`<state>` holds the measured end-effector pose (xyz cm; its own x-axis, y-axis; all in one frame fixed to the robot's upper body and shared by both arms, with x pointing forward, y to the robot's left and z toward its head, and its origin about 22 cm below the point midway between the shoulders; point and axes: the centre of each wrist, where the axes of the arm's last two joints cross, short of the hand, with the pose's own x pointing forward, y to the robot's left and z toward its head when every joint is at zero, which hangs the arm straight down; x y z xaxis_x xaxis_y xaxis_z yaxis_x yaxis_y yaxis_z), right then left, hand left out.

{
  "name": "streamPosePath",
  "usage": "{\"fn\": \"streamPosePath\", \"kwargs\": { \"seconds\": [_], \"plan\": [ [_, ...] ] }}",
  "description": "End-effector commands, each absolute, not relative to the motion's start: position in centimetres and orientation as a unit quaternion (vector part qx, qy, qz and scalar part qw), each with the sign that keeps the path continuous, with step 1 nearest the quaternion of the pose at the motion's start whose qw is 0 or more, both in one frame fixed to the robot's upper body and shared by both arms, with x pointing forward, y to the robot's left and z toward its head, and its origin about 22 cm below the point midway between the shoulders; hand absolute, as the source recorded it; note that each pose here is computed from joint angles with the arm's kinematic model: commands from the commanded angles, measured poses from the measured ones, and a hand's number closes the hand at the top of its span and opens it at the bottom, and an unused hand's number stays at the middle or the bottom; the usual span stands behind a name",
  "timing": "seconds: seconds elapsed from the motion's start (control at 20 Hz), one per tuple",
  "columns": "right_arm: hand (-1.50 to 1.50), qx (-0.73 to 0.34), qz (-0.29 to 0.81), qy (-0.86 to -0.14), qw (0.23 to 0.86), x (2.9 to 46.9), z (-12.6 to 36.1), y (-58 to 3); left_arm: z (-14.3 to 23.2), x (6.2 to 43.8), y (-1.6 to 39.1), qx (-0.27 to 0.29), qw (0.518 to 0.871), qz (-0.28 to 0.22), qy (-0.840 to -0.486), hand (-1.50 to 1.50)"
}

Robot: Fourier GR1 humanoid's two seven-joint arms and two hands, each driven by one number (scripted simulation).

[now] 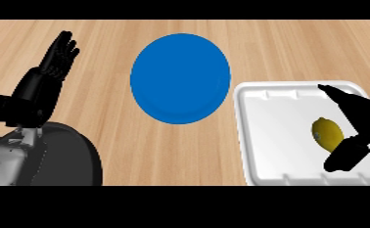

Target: Pick the lemon from the tray and place it in the plate

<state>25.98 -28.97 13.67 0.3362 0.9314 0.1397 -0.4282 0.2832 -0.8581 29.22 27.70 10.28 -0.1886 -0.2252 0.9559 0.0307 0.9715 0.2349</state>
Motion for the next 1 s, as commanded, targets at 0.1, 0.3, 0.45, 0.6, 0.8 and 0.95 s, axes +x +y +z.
{"fn": "streamPosePath", "kwargs": {
  "seconds": [0.1,0.3,0.45,0.6,0.8,0.95],
  "plan": [
    [-1.5,-0.384,0.475,-0.279,0.741,27.9,11.1,-29.8,9.2,29.2,28.1,0.064,0.635,-0.103,-0.763,0.0],
    [-1.5,-0.382,0.467,-0.275,0.748,27.0,9.3,-29.5,9.0,29.6,27.4,0.058,0.636,-0.098,-0.764,0.0],
    [-1.5,-0.376,0.472,-0.275,0.748,27.7,10.9,-32.2,9.4,29.7,29.0,0.065,0.635,-0.102,-0.763,0.0],
    [-1.5,-0.368,0.481,-0.262,0.752,25.2,7.4,-32.5,10.6,28.8,27.8,0.059,0.636,-0.096,-0.763,0.0],
    [-1.5,-0.356,0.481,-0.253,0.76,26.8,7.7,-33.6,11.5,28.6,28.8,0.063,0.632,-0.101,-0.765,0.0],
    [-1.5,-0.361,0.488,-0.237,0.758,25.9,2.7,-31.4,9.5,28.4,26.9,0.059,0.628,-0.108,-0.768,0.0]
  ]
}}
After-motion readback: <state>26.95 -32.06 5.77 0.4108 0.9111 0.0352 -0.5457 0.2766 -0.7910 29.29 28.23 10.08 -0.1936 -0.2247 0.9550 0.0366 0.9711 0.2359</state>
